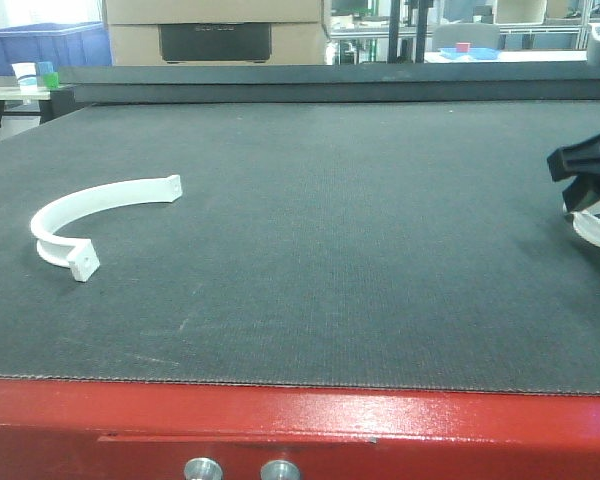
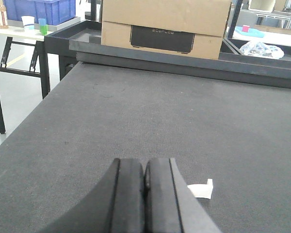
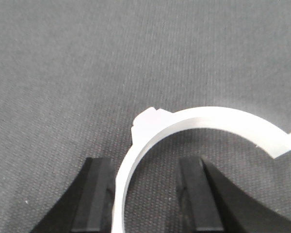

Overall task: Grab PVC pipe and place in blue bin
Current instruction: 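Close the right gripper on the clamp's end and lift it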

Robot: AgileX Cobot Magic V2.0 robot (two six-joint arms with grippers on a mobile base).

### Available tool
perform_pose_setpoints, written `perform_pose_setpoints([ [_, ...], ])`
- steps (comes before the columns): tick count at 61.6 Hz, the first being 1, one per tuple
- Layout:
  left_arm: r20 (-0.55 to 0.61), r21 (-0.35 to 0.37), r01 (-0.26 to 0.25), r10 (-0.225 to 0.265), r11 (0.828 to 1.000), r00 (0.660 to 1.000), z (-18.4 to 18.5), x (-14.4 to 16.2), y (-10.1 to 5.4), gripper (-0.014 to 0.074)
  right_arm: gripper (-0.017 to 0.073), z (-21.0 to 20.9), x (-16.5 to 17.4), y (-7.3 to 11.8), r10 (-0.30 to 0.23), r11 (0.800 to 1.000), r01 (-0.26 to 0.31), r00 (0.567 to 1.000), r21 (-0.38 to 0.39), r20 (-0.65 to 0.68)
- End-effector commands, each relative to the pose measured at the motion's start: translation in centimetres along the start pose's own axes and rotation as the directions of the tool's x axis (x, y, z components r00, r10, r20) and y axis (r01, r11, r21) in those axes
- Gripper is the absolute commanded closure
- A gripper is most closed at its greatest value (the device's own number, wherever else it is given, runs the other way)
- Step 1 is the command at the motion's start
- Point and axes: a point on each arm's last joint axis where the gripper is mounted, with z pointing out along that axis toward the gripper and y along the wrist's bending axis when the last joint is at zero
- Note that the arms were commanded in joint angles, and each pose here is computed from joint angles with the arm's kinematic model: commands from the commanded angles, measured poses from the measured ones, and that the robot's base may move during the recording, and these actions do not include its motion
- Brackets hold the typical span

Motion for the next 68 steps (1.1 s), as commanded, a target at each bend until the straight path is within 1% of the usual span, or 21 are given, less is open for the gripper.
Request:
perform_pose_setpoints([
  [1,0.029,-0.004,0.002,-0.002,1.0,1.0,-0.1,-0.5,0.0,0.0705,0.0357,0.1,-0.5,0.1,-0.015,1.0,0.015,0.999,0.003,0.043],
  [8,0.029,-0.004,0.002,-0.002,1.0,1.0,-0.1,-0.5,0.0,0.0705,0.0357,0.1,-0.7,0.2,-0.019,1.0,0.018,0.998,0.003,0.064],
  [28,0.029,-0.004,0.002,-0.002,1.0,1.0,-0.1,-0.5,0.0,0.0705,0.0357,1.1,-0.2,0.2,-0.023,1.0,0.023,0.998,0.007,0.054],
  [38,0.029,-0.004,0.002,-0.002,1.0,1.0,-0.1,-0.5,0.0,0.0705,0.0357,1.6,-0.9,0.2,-0.023,1.0,0.022,0.998,0.005,0.06],
  [52,0.029,-0.004,0.002,-0.002,1.0,1.0,-0.1,-0.5,0.0,0.0705,0.0442,2.3,-0.7,0.3,-0.023,1.0,0.023,0.999,0.002,0.03],
  [68,0.035,-0.004,0.002,-0.002,1.0,0.999,-0.1,-0.5,0.0,0.0705,0.0442,2.9,-0.4,0.3,-0.026,1.0,0.026,0.999,0.003,0.021],
])
